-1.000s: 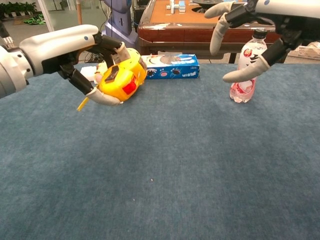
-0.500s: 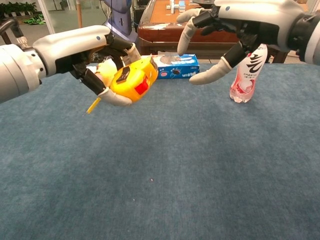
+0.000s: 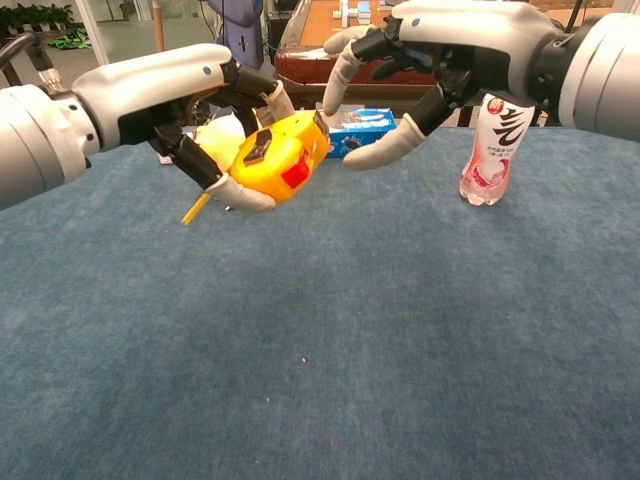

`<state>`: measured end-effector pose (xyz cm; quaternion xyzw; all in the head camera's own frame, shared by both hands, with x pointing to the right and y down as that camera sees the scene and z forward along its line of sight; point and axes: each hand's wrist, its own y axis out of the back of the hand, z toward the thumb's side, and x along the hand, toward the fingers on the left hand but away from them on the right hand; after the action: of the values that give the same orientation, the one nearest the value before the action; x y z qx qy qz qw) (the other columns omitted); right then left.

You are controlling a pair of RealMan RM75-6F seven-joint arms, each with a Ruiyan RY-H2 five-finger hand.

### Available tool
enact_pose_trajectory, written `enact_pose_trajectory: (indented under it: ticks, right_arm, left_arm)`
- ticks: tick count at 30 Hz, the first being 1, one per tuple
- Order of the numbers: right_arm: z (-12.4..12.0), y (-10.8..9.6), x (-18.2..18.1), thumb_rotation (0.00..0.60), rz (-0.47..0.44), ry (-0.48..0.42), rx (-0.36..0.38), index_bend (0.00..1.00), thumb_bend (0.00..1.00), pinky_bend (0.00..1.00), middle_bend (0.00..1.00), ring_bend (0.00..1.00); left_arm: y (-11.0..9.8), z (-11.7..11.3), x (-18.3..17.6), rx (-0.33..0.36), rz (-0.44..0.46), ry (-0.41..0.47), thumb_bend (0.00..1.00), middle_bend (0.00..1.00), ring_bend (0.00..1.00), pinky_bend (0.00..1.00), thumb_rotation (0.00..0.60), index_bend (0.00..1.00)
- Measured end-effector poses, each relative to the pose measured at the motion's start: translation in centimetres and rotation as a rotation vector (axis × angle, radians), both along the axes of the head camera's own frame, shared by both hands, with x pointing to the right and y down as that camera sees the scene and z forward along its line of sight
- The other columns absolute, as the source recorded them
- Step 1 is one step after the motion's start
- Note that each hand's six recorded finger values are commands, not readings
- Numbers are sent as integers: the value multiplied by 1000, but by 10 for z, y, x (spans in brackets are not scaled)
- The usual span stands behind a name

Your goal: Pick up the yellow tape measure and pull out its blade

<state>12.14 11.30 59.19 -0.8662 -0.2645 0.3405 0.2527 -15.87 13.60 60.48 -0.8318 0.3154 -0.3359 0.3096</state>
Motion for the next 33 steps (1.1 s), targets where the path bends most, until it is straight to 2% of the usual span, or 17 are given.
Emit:
enact_pose_trajectory:
  ticks: [33]
  right_arm:
    - [8, 3, -11, 600, -20, -3, -47, 391, 213, 0, 0, 0]
  left_arm:
    - [2, 3, 4, -2, 17, -15, 124, 581, 375, 89, 600, 552]
